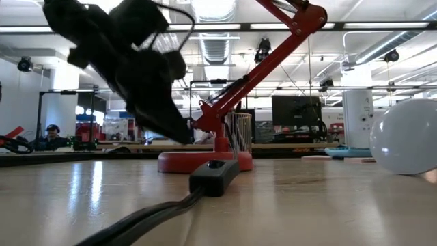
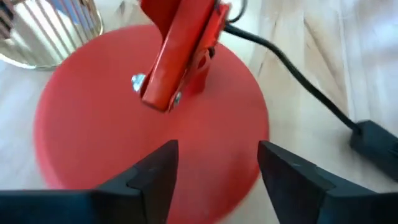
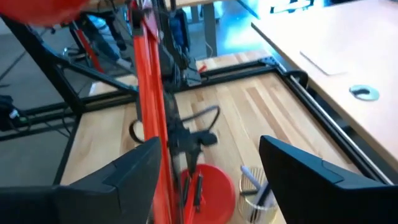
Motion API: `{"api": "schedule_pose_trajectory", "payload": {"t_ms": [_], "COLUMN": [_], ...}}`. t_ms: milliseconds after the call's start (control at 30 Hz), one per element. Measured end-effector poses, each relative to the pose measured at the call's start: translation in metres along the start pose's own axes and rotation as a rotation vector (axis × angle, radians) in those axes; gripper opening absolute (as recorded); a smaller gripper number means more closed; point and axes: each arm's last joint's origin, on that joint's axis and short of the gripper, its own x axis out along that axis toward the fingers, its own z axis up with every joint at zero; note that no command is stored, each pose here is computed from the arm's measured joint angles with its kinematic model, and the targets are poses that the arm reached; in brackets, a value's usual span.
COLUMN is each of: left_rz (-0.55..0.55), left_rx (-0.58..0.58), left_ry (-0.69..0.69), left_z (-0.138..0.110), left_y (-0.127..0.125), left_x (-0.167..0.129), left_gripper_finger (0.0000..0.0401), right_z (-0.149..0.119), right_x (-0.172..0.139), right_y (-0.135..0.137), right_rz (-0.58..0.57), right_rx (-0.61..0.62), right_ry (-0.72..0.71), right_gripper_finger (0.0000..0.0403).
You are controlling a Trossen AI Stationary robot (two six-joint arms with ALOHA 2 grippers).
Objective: Screw lightbulb
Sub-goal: Return to Home Position
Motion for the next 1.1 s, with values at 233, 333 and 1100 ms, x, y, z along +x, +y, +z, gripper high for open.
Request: {"api": "schedule_pose_trajectory", "payload": {"t_ms": [233, 333, 1100], "left_rz": [-0.001, 0.003, -0.138], "left_rx": [-0.017, -0.045, -0.056], "left_ry": [-0.025, -0.051, -0.605], "left_z": [0.014, 0.02, 0.051], "left_y": [-0.002, -0.001, 0.007], "left_x": [-0.037, -0.058, -0.212], "left_gripper_finger": [0.0235, 0.0235, 0.018], "right_z": [0.0, 0.0, 0.011], "right_x": [-0.005, -0.008, -0.103], "right_y": [-0.001, -0.001, -0.013], "right_rz": [0.001, 0.003, -0.13], "right_rx": [0.002, 0.002, -0.231], "right_ry": [-0.007, -0.017, -0.362], "right_gripper_finger": [0.0265, 0.0257, 0.0122]}}
